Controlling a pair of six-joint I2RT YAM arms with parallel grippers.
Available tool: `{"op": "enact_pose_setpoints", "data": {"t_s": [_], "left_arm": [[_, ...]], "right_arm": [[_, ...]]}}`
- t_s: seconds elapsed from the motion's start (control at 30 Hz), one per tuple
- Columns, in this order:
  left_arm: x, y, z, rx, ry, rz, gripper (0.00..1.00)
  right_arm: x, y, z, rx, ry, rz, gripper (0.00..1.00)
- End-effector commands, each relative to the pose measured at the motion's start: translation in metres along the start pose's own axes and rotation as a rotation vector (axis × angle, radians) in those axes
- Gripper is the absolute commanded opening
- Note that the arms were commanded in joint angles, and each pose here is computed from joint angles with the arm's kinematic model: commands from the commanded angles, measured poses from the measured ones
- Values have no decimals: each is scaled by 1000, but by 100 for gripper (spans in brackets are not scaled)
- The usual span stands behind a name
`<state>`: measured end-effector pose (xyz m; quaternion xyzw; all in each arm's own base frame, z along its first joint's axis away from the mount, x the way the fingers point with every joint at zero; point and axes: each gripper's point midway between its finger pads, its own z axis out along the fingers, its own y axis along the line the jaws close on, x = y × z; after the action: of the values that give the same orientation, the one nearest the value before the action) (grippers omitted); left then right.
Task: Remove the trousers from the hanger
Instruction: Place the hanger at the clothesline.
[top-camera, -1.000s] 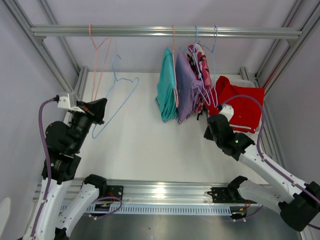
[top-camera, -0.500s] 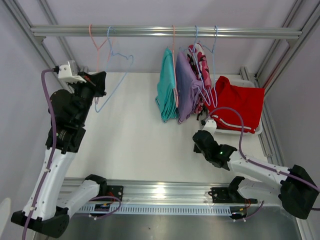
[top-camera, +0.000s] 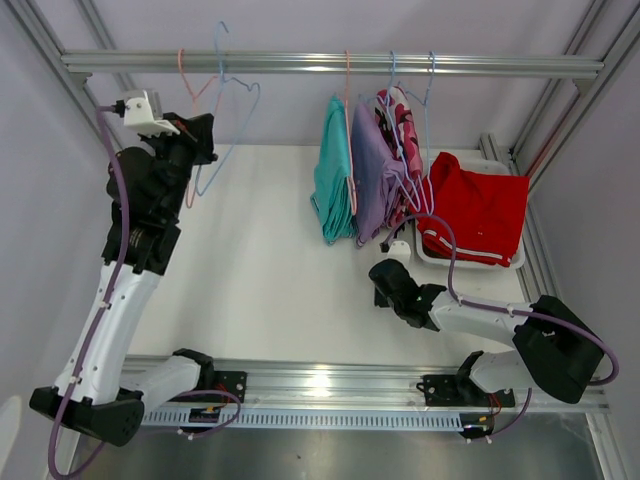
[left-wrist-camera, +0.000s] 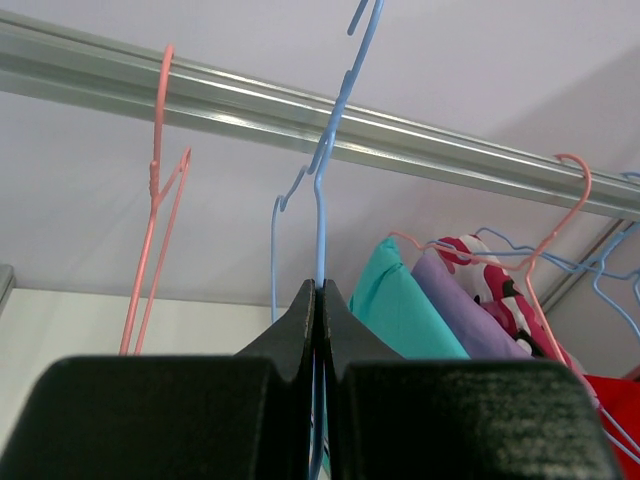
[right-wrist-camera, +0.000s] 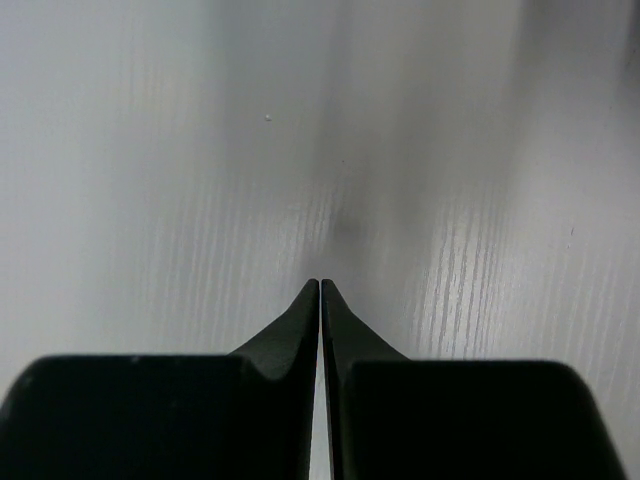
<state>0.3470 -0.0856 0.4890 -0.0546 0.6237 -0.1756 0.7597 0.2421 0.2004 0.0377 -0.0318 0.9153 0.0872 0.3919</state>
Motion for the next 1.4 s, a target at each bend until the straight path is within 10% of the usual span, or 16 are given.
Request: {"op": "enact_pose_setpoints", "data": {"t_s": [0.0,1.37], "left_arm": [[-24,-5,10,5,-79,19,1],[83,5,-23,28,155,29,8]], "right_arm": [[-26,19,-1,-54,-69,23,6],[-19,22,-2,-97,-53,32,13]]}}
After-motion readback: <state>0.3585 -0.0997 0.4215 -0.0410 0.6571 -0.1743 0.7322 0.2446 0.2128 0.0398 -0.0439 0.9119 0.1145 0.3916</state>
